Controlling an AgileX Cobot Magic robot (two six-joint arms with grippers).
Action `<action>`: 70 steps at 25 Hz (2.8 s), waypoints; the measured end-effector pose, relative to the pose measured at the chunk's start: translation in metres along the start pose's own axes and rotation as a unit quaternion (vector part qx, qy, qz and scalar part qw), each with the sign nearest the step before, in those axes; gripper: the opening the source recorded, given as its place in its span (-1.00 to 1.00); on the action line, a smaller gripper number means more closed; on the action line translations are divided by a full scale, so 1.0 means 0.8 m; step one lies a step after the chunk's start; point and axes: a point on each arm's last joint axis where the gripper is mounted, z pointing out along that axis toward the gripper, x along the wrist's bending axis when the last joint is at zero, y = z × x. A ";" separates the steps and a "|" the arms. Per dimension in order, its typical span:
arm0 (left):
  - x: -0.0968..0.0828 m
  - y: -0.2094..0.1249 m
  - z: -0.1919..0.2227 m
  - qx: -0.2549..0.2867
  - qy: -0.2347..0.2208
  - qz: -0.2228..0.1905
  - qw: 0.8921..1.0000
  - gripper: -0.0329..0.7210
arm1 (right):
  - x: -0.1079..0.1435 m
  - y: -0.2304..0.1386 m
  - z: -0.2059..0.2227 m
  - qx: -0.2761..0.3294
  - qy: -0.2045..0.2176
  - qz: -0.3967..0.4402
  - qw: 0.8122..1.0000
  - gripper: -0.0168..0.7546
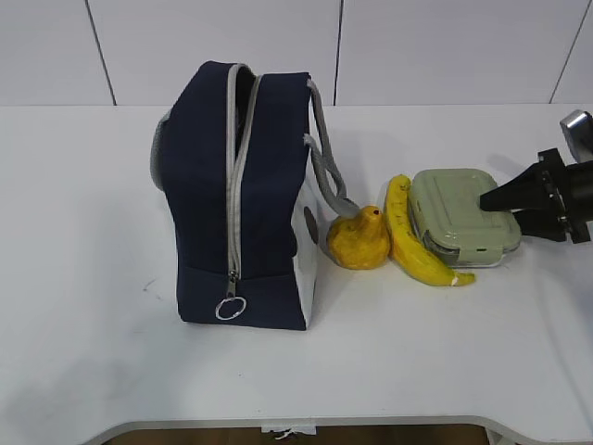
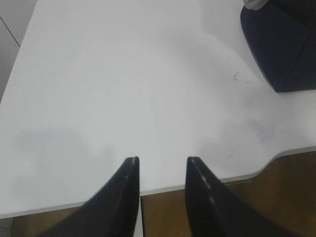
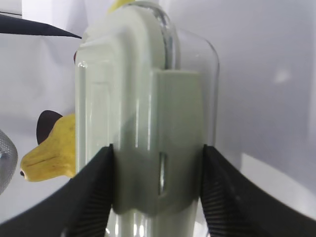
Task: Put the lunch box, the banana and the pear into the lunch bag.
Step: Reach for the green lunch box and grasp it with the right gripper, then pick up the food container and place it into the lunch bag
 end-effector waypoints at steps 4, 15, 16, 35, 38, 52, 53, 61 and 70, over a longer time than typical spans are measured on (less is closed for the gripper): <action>0.000 0.000 0.000 0.000 0.000 0.000 1.000 -0.27 | 0.000 0.000 0.000 0.001 0.001 0.000 1.000 0.06; 0.000 0.000 0.000 0.000 0.000 0.000 1.000 -0.27 | 0.000 0.000 0.000 0.001 0.002 0.002 1.000 0.00; 0.000 0.000 0.000 0.000 -0.001 0.000 1.000 -0.27 | 0.000 0.000 0.000 0.001 0.002 0.004 1.000 0.00; -0.004 0.000 0.000 -0.001 -0.018 -0.009 1.000 -0.27 | 0.047 0.006 -0.034 -0.011 -0.041 0.022 0.999 0.00; -0.008 0.001 0.000 -0.004 -0.035 -0.017 0.999 -0.27 | 0.062 0.007 -0.043 -0.020 -0.043 0.021 0.999 0.00; -0.029 0.038 0.018 -0.030 -0.142 -0.100 0.984 -0.27 | 0.158 0.001 -0.101 -0.075 -0.044 0.006 0.996 0.00; -0.030 0.042 0.024 -0.022 -0.150 -0.110 0.982 -0.27 | 0.165 0.000 -0.105 -0.080 -0.045 0.004 0.996 0.00; -0.043 0.084 0.065 0.014 -0.223 -0.196 0.955 0.03 | 0.223 -0.014 -0.106 -0.079 -0.031 -0.032 0.996 0.00; -0.045 0.156 0.124 0.110 -0.255 -0.175 0.945 0.24 | 0.266 -0.025 -0.073 -0.050 0.029 -0.049 0.997 0.00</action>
